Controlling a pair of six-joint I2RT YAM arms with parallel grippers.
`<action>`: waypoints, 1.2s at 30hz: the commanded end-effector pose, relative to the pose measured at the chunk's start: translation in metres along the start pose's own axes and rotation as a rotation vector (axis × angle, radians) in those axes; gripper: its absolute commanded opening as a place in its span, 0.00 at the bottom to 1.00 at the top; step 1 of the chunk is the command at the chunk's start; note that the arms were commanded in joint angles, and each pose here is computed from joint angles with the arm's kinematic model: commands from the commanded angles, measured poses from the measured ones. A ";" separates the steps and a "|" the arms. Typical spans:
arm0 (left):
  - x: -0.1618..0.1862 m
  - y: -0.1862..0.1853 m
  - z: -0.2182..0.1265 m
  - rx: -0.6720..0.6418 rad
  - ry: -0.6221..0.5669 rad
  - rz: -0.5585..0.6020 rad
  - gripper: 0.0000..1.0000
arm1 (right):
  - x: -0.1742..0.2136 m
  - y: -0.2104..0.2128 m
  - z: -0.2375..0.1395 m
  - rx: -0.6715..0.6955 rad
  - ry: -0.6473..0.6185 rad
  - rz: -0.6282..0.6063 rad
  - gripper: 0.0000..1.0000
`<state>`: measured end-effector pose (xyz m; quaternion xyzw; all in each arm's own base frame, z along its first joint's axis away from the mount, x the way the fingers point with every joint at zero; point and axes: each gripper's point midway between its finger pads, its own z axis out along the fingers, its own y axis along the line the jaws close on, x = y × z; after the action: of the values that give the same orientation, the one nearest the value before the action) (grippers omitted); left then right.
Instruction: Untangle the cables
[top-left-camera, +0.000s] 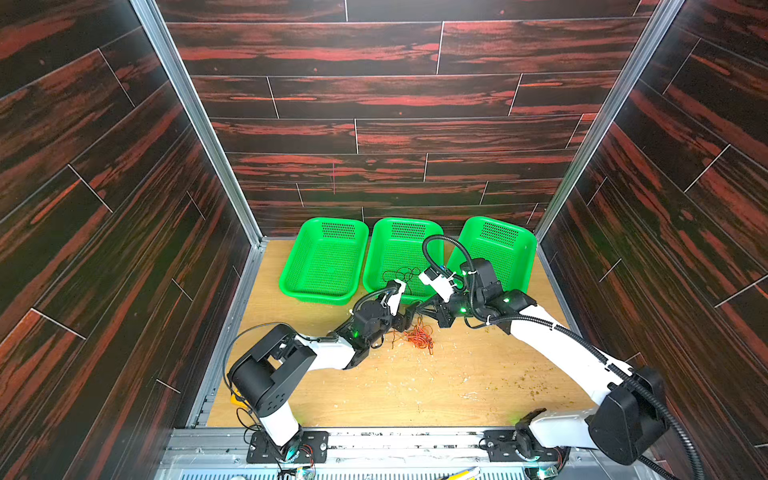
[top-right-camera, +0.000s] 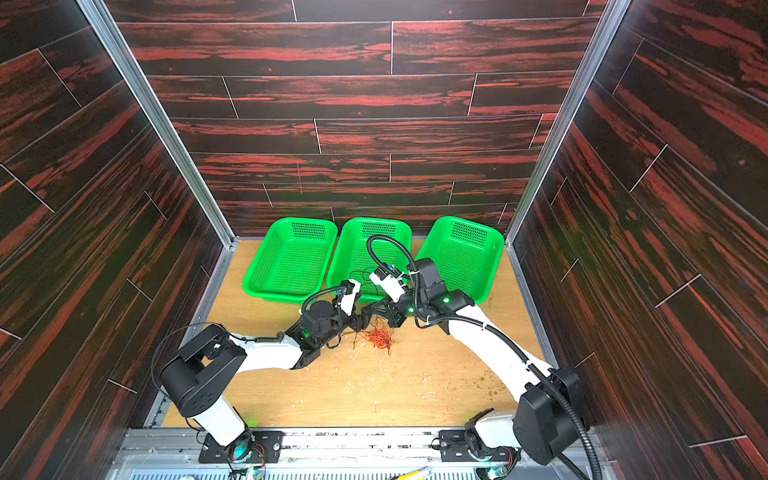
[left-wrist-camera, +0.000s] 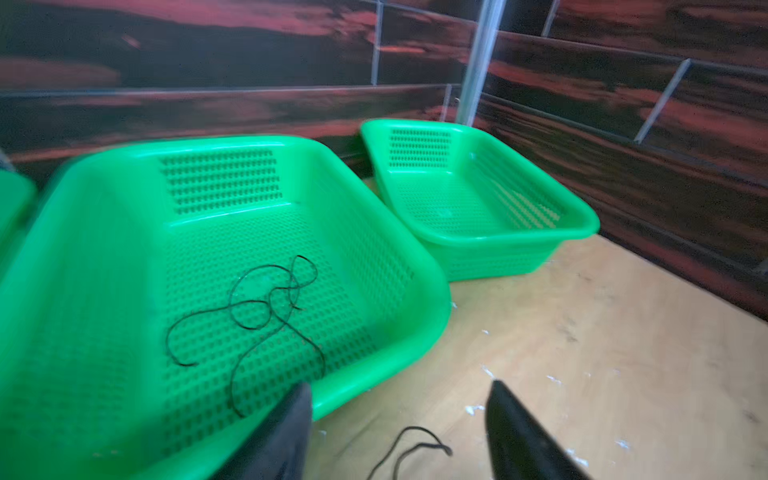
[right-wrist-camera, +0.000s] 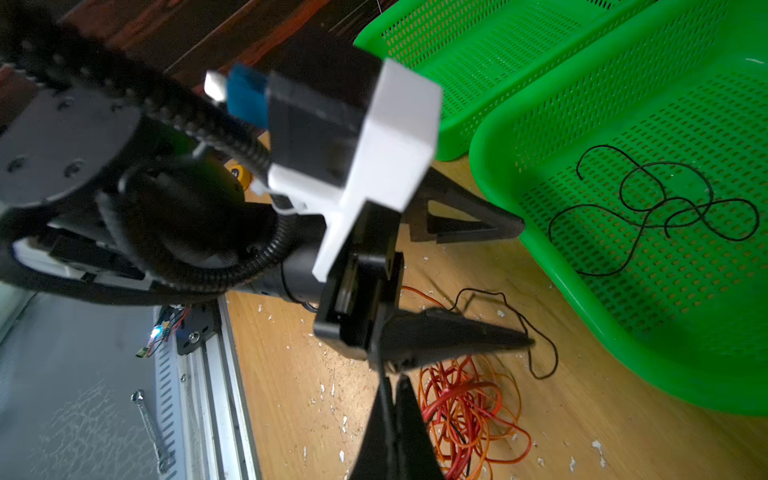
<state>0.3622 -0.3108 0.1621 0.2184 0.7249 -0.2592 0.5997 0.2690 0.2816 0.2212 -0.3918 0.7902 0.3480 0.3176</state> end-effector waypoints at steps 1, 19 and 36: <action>-0.014 0.012 -0.006 -0.075 -0.061 0.019 0.52 | -0.008 0.013 -0.016 -0.003 -0.051 -0.058 0.00; -0.041 0.048 -0.056 -0.295 -0.066 0.187 0.26 | -0.001 0.016 -0.023 0.005 -0.070 -0.059 0.00; -0.098 0.036 -0.116 -0.259 0.039 0.404 0.00 | 0.030 -0.013 0.029 -0.035 0.011 0.098 0.28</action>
<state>0.3224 -0.2099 0.2613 0.2509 0.7119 -0.0431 0.6545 0.2694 0.2784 0.1894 -0.3694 0.8046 0.3524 0.3034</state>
